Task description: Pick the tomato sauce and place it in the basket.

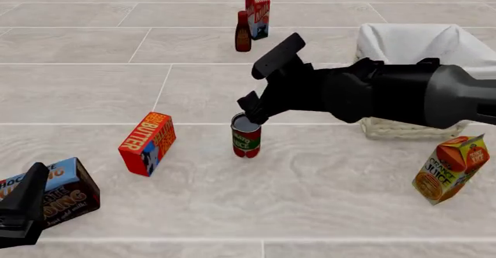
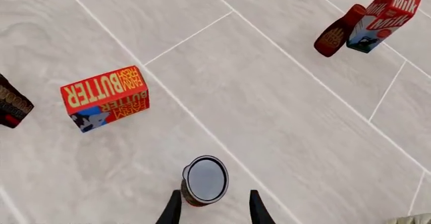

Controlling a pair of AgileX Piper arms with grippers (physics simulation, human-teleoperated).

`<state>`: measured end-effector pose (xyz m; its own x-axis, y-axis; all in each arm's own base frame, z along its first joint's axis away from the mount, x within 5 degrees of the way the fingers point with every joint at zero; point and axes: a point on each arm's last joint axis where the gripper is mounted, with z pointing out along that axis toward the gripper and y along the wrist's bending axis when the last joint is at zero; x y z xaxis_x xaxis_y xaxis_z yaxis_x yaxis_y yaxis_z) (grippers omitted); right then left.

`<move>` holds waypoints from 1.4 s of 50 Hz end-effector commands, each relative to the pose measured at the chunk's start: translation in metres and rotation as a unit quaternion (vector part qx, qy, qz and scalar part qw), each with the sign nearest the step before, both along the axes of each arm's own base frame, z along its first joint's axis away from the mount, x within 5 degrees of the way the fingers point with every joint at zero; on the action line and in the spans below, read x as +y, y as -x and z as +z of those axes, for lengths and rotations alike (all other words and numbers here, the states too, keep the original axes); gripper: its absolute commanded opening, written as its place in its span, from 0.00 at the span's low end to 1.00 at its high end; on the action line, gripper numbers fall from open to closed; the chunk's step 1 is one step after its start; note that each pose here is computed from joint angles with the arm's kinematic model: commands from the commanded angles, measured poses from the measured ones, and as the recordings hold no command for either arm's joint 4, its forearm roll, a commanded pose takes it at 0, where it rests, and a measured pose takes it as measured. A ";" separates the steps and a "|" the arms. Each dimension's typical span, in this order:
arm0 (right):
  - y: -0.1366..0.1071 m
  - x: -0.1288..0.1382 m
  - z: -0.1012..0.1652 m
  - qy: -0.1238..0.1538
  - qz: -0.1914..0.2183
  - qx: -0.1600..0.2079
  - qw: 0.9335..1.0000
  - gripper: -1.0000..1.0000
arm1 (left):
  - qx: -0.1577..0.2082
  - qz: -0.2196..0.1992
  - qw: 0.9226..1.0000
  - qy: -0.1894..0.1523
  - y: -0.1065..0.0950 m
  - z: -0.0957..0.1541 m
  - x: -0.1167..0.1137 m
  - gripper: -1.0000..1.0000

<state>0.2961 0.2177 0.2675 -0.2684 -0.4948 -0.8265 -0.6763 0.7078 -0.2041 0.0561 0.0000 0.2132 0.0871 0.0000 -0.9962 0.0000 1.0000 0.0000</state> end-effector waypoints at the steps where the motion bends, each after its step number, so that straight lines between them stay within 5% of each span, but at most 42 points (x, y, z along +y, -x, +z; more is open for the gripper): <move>1: -0.003 0.007 -0.010 0.008 0.006 0.008 1.000 1.00 | 0.000 0.000 1.000 0.000 0.000 0.000 0.000 1.00; 70: -0.014 0.011 -0.053 0.021 -0.003 0.040 0.999 1.00 | 0.000 0.000 1.000 0.000 0.000 0.000 0.000 1.00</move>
<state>0.3078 0.2293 0.2172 -0.3296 -0.5285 -0.7823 -0.6902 0.7003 -0.1823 0.0561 0.0000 0.2132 0.0871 0.0000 -0.9962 0.0000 1.0000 0.0000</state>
